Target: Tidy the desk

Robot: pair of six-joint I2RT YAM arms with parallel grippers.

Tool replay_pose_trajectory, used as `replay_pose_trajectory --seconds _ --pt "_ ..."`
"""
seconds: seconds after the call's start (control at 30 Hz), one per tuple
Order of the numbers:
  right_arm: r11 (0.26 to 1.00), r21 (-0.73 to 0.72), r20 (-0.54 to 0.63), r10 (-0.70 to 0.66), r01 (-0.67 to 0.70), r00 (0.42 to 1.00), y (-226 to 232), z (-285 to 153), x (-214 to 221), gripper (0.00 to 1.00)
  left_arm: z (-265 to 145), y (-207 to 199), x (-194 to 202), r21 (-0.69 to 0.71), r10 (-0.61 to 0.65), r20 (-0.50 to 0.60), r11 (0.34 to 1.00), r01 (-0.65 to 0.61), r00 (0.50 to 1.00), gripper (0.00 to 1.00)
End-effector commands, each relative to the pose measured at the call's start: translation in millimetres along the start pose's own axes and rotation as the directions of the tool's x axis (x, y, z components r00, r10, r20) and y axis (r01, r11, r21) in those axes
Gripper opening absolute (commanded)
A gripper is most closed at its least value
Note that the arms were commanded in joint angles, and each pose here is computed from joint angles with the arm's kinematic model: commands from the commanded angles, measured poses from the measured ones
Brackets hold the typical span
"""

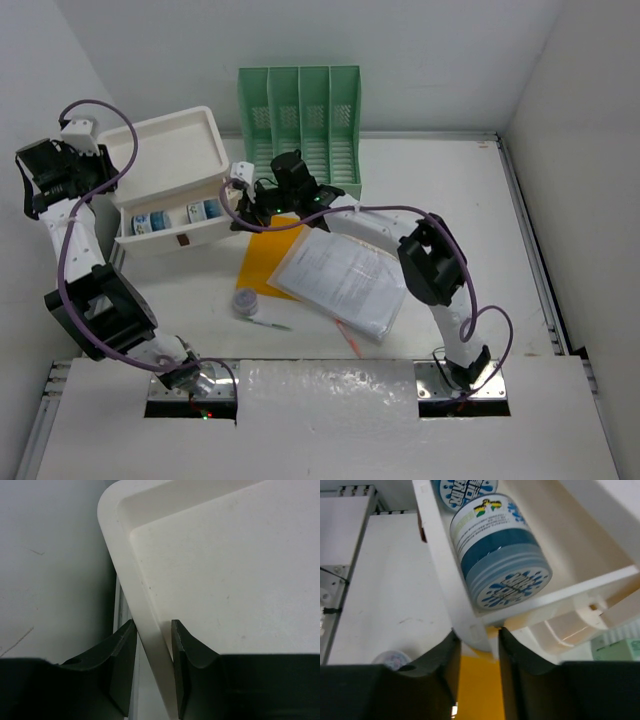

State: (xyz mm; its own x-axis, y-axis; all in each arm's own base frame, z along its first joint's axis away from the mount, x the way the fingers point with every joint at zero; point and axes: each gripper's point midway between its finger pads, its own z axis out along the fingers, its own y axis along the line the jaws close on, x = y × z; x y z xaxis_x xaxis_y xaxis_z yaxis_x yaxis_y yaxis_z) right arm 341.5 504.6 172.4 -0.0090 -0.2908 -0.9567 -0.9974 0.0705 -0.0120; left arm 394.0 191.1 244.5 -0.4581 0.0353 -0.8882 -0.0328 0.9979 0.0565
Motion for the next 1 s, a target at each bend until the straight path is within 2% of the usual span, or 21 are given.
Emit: replay_pose_trajectory --seconds 0.0,0.07,0.1,0.13,0.2,0.4,0.5,0.73,0.97 --pt "0.993 0.029 0.102 -0.118 0.115 0.988 -20 -13 -39 0.28 12 -20 44 0.077 -0.062 -0.147 0.994 0.074 0.987 0.00" --pt "0.991 -0.005 0.114 -0.131 0.133 0.985 -17 -17 -40 0.20 13 -19 44 0.076 -0.061 -0.148 0.994 0.073 0.987 0.00" --pt "0.989 -0.010 0.113 -0.145 0.147 0.983 -20 -22 -41 0.11 13 -17 42 0.072 -0.056 -0.144 0.995 0.067 0.988 0.00" --pt "0.988 -0.018 0.115 -0.151 0.154 0.982 -20 -24 -42 0.05 14 -16 43 0.070 -0.057 -0.149 0.995 0.068 0.987 0.00" --pt "0.982 -0.036 0.120 -0.181 0.187 0.976 -21 -29 -45 0.00 15 -15 42 0.067 -0.053 -0.150 0.996 0.063 0.987 0.00" --pt "0.961 -0.084 0.101 -0.253 0.262 0.962 -26 -36 -47 0.00 17 -11 39 0.060 -0.047 -0.150 0.997 0.056 0.988 0.00" --pt "0.967 -0.080 0.076 -0.236 0.242 0.969 -36 -36 -46 0.00 18 -12 39 0.067 -0.043 -0.152 0.996 0.054 0.987 0.00" --pt "0.976 0.147 0.188 -0.187 0.160 0.964 -80 -27 -72 0.00 15 -22 42 0.111 -0.046 -0.160 0.992 0.065 0.986 0.00" --pt "0.959 0.274 0.278 -0.157 0.078 0.948 -102 -24 -94 0.00 13 -28 46 0.135 -0.040 -0.165 0.989 0.063 0.986 0.00"
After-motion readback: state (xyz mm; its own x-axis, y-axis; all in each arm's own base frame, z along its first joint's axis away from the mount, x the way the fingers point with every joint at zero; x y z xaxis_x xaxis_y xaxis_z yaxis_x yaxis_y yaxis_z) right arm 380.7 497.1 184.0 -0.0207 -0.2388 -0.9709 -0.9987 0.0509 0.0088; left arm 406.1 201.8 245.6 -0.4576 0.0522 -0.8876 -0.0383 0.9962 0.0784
